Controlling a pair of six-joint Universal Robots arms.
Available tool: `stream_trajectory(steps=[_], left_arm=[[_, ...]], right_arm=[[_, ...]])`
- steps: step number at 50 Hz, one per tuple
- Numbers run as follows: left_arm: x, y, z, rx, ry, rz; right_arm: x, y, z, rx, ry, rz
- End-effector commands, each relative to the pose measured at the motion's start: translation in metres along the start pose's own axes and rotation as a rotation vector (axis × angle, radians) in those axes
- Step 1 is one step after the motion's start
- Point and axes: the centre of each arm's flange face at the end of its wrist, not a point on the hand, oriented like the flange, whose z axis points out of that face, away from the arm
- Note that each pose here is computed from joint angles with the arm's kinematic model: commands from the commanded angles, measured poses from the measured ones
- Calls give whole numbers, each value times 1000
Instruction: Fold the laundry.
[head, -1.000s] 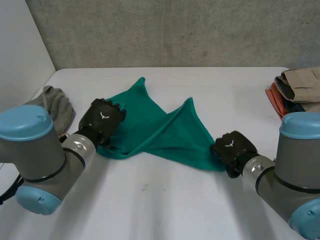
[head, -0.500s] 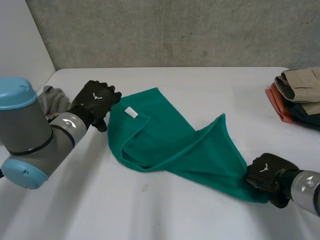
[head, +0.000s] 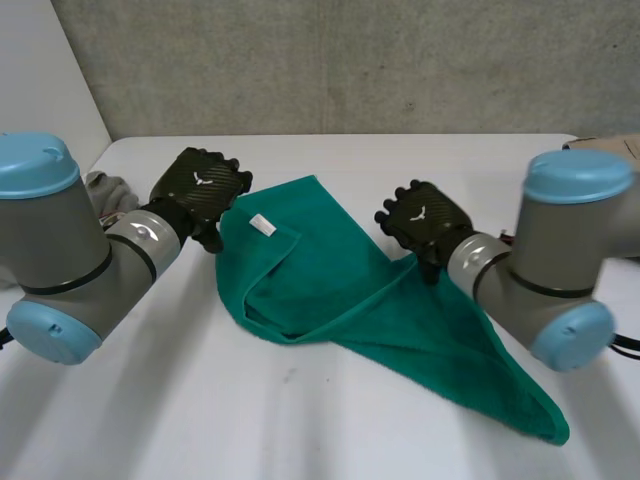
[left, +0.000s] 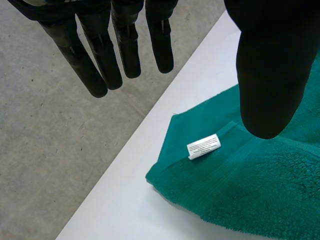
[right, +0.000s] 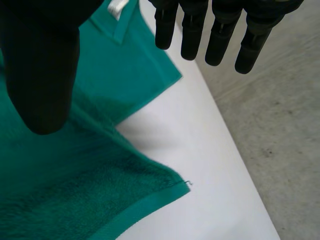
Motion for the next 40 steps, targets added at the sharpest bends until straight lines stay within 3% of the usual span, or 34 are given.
stream_trajectory(steps=[1,8,14,25,31,40], left_arm=[[-9,3,0,-2,-16,-9],[-19,5,5,4,-24,-6],[-23,5,15,25,-16,4],[-24,22,49,-22,51,127],[-9,35,62,-75,162,230],[27,45,71,-108,303,283]], right_arm=[[-16,29,35,-39,-24,-52],[-16,29,44,-34,-11,-56],[2,4,26,-9,19,-23],[39,-84,-55,189,62,-22],[48,-121,-101,289,48,12],[50,-149,-145,362,33,56]])
